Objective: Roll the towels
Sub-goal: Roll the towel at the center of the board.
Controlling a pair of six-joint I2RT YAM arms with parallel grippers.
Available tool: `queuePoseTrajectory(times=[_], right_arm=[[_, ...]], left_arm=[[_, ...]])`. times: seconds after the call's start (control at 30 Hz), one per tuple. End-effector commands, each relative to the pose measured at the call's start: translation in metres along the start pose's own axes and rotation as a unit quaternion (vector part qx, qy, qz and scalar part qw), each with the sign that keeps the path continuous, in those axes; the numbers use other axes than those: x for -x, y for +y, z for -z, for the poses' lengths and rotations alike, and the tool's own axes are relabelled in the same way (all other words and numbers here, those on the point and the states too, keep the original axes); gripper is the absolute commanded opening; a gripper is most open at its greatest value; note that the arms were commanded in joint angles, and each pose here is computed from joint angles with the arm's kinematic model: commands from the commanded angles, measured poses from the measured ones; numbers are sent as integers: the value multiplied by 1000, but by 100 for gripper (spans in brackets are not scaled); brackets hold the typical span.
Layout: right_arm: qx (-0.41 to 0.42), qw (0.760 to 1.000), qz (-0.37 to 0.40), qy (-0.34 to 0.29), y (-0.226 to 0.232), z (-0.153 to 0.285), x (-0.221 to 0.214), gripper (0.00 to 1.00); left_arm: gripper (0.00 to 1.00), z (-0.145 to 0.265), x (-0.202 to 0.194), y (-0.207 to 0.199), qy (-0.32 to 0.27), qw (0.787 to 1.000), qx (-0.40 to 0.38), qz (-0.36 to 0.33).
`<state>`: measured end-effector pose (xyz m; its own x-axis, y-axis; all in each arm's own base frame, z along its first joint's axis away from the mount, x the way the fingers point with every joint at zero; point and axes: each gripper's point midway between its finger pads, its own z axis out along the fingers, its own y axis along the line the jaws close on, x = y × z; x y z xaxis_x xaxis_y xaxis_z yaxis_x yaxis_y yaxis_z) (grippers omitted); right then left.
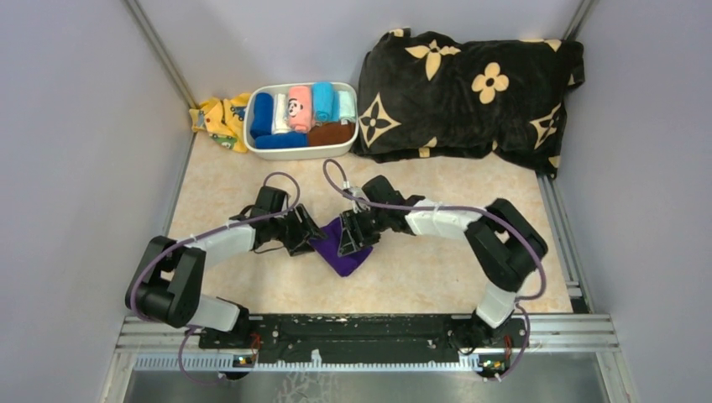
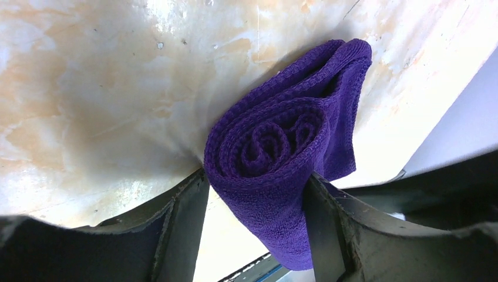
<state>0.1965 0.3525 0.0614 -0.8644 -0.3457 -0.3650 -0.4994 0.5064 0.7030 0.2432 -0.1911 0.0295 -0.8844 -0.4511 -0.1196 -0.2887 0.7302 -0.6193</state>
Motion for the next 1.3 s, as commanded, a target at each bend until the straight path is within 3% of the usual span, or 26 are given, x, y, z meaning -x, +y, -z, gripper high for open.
queuePoseTrajectory(times=[0.0,0.17,0.37,0.73,0.83,1.0,1.13,1.27], right_arm=[[-151,975,154,-60,11,34,22,51],[-241,931,257,-90,32,31,19,54],[-337,881,319,-95,32,13,9,55],[-396,846,358,-4,-28,-21,-35,46],[-371,861,348,12,-30,-21,-40,33],[-195,942,273,29,2,-24,-43,17],[-71,979,187,32,20,-18,-37,11],[25,994,97,32,29,-16,-33,11]], left_arm=[[66,-8,-6,32,2,998,59,9],[66,-7,-6,34,1,998,67,9],[66,-8,-7,36,4,998,69,11],[69,-7,-3,32,0,998,67,1],[71,-4,1,27,-6,998,64,-7],[76,10,15,8,-34,998,47,-21],[84,28,25,-5,-68,996,37,-33],[84,40,22,-10,-75,997,22,-29]])
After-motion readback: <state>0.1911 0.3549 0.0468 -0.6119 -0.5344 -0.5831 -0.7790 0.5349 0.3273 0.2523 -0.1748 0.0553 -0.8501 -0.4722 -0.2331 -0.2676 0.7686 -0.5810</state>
